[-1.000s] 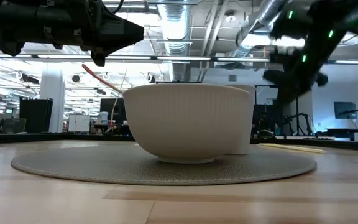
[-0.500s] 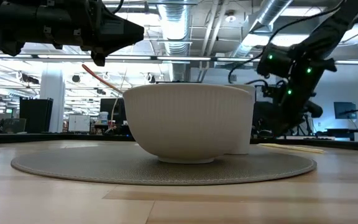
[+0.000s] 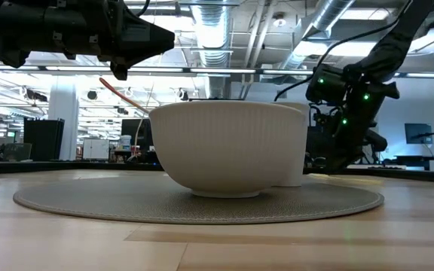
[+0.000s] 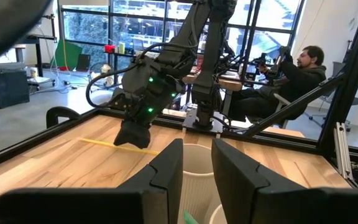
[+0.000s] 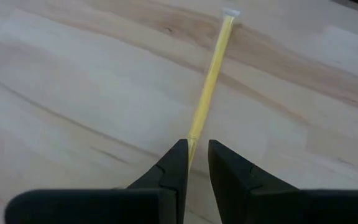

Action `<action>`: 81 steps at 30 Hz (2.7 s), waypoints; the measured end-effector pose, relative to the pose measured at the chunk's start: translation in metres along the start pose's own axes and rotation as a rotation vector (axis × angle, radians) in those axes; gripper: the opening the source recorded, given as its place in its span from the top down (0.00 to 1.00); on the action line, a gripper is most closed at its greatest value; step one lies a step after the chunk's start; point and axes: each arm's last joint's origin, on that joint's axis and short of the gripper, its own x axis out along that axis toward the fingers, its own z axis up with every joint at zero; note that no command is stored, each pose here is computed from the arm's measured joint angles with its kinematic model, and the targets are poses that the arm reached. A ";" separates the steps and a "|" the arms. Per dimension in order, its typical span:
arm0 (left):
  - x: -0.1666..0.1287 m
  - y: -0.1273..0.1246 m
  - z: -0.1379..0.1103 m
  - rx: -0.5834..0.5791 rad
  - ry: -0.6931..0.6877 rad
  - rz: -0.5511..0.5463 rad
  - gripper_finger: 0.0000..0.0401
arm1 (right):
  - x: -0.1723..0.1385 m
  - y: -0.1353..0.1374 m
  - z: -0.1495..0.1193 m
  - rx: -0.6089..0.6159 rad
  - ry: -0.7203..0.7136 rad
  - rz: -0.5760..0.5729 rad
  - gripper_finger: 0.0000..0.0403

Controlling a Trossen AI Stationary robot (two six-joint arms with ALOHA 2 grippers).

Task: Pick & Place Utensil
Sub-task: Put the yellow straw into the gray cup

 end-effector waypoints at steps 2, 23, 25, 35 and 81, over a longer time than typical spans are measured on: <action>0.000 0.000 0.000 0.000 0.000 0.000 0.79 | 0.000 0.000 0.000 0.000 -0.001 0.000 0.86; 0.000 0.000 0.000 -0.001 0.000 0.000 0.79 | -0.004 0.001 0.004 0.028 -0.034 0.023 0.86; 0.000 0.000 0.000 0.000 0.000 0.000 0.79 | 0.001 0.003 0.002 0.037 -0.028 0.018 0.86; 0.000 0.000 0.000 0.000 0.000 0.000 0.79 | 0.017 0.010 -0.003 0.011 -0.039 -0.006 0.88; 0.000 0.000 -0.001 0.006 0.011 0.000 0.79 | -0.159 0.107 -0.008 -0.309 -1.163 1.013 1.00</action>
